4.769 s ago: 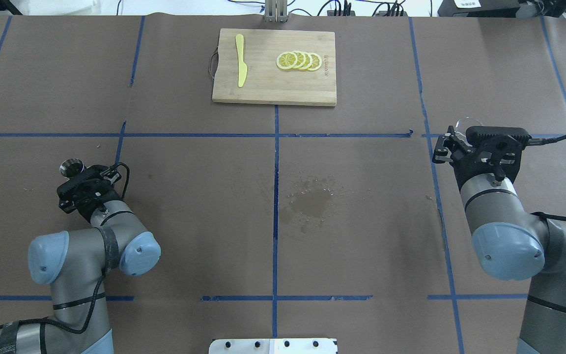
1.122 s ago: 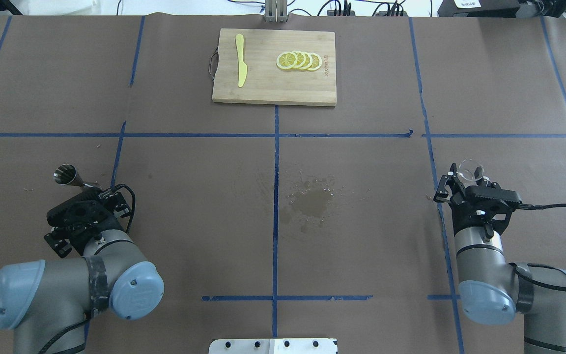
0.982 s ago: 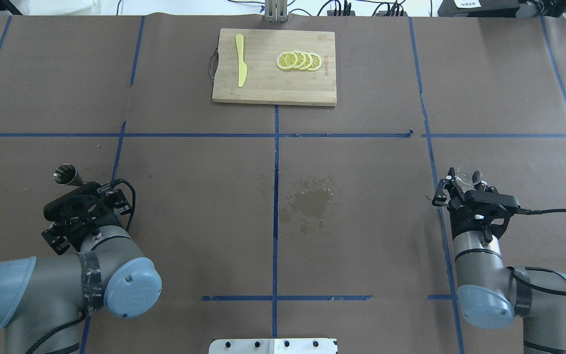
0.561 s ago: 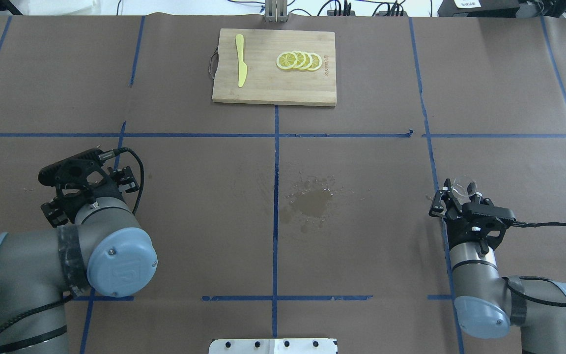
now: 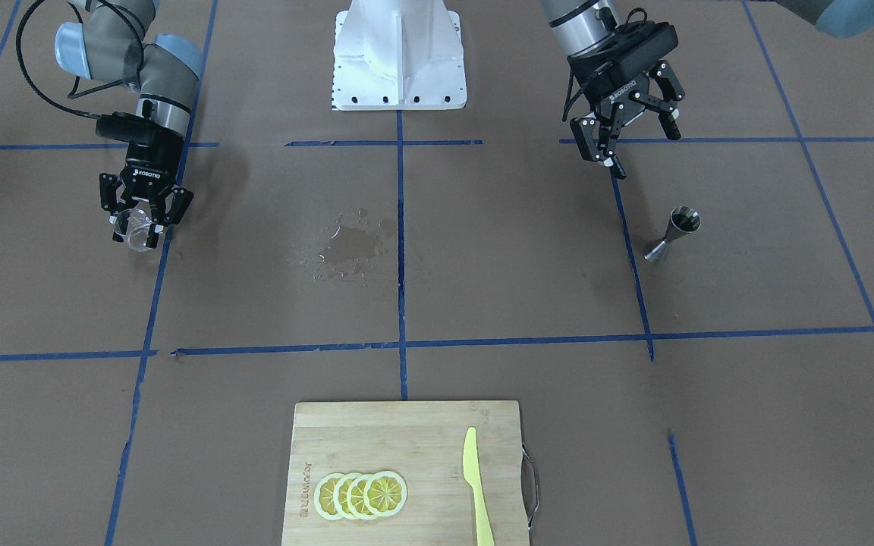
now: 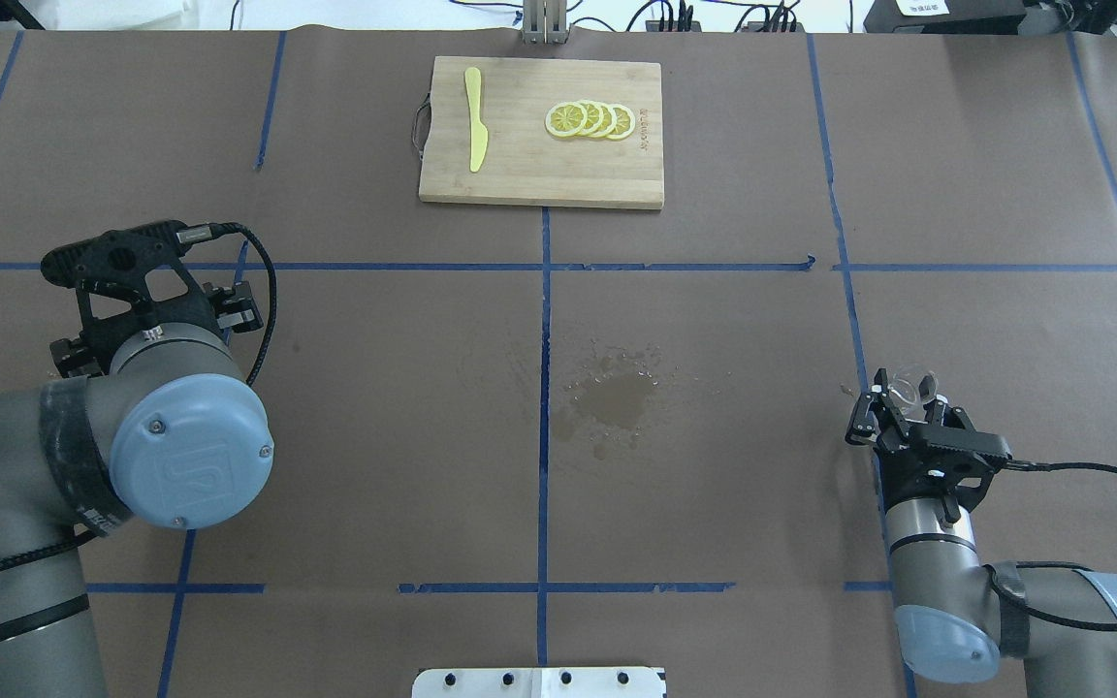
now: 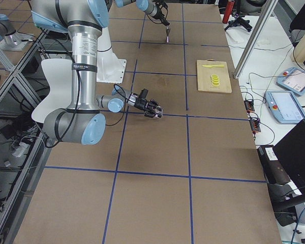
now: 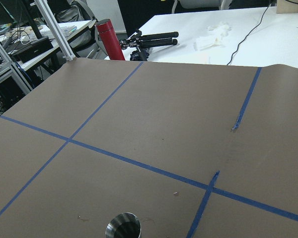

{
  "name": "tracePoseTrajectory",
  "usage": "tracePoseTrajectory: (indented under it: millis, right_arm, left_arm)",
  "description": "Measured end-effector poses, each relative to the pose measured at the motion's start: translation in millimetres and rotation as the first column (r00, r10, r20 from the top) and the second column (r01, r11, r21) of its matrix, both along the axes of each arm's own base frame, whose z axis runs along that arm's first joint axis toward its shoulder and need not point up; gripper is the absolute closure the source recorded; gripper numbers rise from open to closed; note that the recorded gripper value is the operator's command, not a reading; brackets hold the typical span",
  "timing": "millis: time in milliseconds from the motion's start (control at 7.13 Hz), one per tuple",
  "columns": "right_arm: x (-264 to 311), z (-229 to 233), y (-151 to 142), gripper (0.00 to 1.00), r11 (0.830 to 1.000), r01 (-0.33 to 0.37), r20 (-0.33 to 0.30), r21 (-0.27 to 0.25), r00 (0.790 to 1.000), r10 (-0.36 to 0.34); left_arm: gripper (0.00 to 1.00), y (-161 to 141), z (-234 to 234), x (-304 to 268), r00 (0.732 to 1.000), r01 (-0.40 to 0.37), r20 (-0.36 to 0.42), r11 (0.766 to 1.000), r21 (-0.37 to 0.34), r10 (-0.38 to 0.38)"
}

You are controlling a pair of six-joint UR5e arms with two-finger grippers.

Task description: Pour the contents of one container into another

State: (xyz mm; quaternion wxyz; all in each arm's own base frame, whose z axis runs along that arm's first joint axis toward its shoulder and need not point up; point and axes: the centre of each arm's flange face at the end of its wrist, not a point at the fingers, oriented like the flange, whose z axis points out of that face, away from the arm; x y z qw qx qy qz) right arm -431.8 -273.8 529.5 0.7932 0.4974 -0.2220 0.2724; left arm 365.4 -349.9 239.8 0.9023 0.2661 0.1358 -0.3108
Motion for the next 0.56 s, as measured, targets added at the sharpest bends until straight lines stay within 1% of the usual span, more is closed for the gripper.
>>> tracePoseTrajectory:
  millis: [140, 281, 421, 561]
  right_arm:
    - [-1.6, 1.9, 2.1, 0.63, 1.0, 0.002, 0.001, 0.001, 1.0, -0.002]
    - [-2.7, 2.6, 3.6, 0.32, 1.0, 0.005, 0.002, 0.001, 1.0, -0.005]
    - [-3.2, 3.2, 4.4, 0.2, 1.0, 0.007, 0.003, 0.0, 1.0, -0.007]
    - [-3.4, 4.1, 4.6, 0.11, 1.0, 0.008, 0.002, 0.0, 1.0, -0.008]
  left_arm:
    - [0.0, -5.9, -6.1, -7.8, 1.0, -0.01, 0.0, 1.0, 0.002, 0.01]
    - [0.0, -11.7, -12.3, -16.9, 1.0, -0.021, -0.001, 1.0, 0.003, 0.021]
    - [0.0, -17.2, -17.1, -24.6, 1.0, -0.025, -0.001, 1.0, 0.007, 0.025]
    - [0.0, -22.1, -20.4, -30.9, 1.0, -0.024, 0.0, 1.0, 0.011, 0.024]
